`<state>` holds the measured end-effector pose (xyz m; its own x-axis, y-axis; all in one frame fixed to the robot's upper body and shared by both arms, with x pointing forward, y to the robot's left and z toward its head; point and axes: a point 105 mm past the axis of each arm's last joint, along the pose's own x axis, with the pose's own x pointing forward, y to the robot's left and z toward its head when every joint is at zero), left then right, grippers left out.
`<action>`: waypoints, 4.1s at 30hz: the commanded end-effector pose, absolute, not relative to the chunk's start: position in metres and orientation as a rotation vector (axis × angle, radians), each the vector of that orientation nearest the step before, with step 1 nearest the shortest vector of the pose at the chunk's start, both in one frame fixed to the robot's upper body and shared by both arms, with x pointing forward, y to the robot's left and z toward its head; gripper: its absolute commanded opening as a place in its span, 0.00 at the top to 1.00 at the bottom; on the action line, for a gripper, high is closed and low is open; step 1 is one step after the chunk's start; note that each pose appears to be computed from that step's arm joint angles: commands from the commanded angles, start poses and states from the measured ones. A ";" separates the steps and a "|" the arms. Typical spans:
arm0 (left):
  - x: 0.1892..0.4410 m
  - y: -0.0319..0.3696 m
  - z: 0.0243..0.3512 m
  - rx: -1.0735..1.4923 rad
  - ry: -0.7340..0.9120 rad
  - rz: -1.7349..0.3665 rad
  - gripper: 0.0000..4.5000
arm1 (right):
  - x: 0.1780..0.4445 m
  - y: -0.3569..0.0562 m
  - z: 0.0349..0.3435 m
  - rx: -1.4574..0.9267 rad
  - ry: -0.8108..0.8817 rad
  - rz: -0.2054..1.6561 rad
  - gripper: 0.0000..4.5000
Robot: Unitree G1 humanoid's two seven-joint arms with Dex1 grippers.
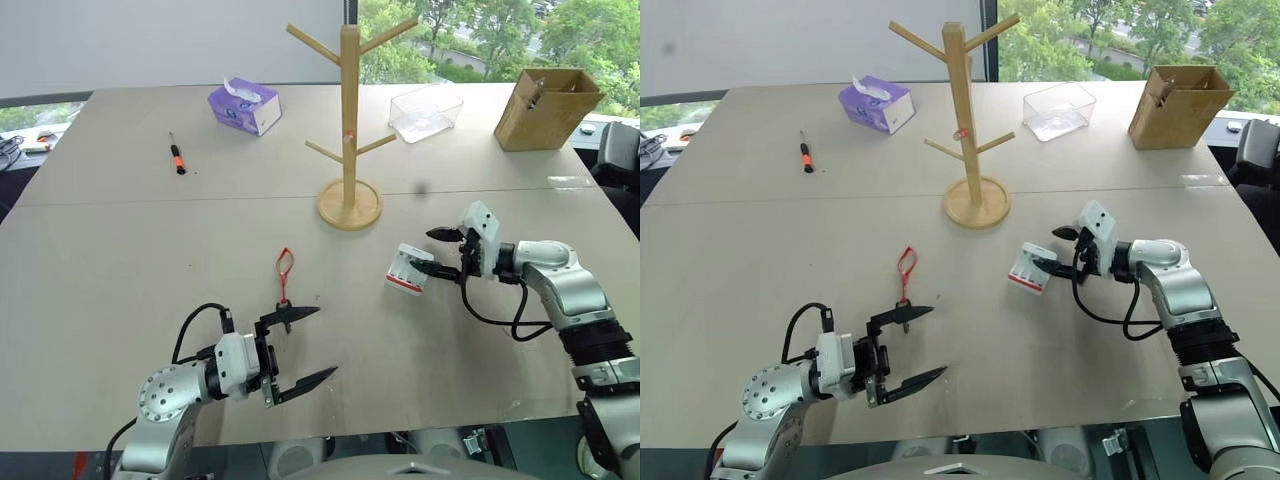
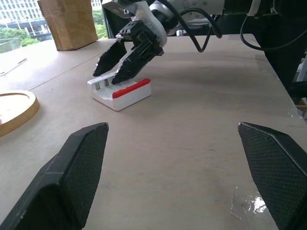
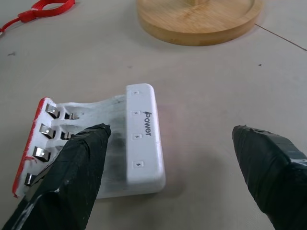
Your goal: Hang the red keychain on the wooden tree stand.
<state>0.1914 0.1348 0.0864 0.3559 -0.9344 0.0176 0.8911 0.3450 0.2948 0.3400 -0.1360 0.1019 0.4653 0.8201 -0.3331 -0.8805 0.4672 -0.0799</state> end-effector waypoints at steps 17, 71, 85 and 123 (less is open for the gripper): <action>0.196 0.133 0.089 0.269 -0.227 -1.178 0.00 | 0.336 -0.131 0.108 -0.257 0.239 1.083 0.89; 0.246 0.158 0.121 -0.085 0.035 -0.125 0.00 | 0.276 -0.170 0.128 -0.364 -0.101 1.295 0.01; 0.246 0.157 0.105 -0.093 0.280 -0.013 0.00 | 0.250 -0.170 0.114 -0.408 -0.127 1.443 0.01; 0.270 0.163 0.124 -0.064 0.156 -0.037 0.98 | 0.251 -0.159 0.131 -0.318 -0.203 1.367 0.00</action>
<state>0.2686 0.1617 0.0975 0.9535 -0.0298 -0.3001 0.0039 0.9962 -0.0865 0.2481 -0.1600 0.1145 0.1760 0.9799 -0.0944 -0.9428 0.1402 -0.3025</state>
